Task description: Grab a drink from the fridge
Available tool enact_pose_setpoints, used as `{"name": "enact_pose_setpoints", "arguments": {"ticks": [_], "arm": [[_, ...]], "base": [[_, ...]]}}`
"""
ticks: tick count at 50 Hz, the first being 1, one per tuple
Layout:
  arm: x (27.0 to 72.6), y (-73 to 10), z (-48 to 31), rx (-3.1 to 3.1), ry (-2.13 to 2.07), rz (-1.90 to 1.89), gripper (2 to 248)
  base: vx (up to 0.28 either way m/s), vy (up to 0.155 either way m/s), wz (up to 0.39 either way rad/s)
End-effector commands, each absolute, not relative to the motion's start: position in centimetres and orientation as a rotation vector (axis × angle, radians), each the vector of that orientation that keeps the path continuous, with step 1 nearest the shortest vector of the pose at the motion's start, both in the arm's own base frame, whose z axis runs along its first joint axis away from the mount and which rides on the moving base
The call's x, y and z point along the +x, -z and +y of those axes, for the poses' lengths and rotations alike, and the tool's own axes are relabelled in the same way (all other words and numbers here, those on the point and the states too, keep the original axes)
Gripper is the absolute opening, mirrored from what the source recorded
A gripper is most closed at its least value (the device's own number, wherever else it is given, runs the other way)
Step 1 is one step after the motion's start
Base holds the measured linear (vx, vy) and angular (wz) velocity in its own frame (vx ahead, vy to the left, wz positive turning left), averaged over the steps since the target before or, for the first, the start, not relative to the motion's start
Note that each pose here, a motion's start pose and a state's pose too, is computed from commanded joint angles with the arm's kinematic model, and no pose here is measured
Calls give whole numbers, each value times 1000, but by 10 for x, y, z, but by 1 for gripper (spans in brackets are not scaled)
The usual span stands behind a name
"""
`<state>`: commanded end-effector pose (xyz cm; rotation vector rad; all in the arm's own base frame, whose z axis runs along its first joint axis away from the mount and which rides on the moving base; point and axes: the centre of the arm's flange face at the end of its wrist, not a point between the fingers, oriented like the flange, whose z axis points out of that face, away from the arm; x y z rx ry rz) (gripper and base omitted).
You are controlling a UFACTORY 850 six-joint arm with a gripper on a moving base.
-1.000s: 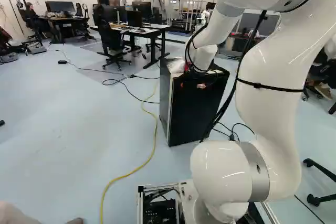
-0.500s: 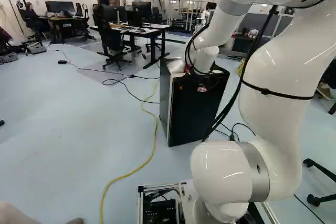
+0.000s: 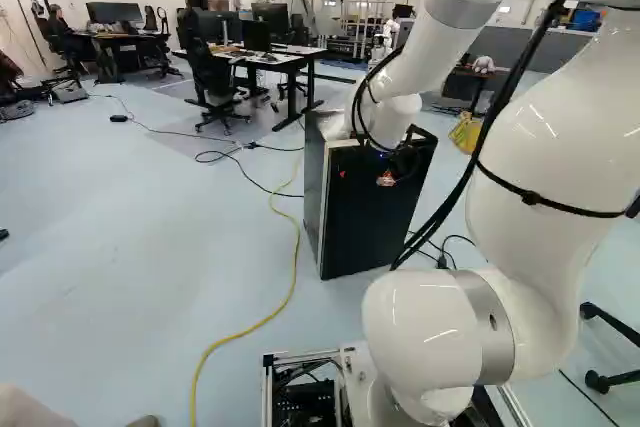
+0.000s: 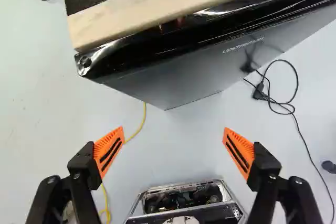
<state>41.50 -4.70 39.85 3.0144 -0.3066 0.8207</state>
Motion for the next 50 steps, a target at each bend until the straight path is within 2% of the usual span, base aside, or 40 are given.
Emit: {"name": "enact_pose_setpoints", "arguments": {"ticks": [38,50], "arm": [[361,-417,-29,2793,-1371,-241,247],[358,-425,-29,2692,-1543,-234,247]], "base": [[0,0,0],[0,0,0]]}}
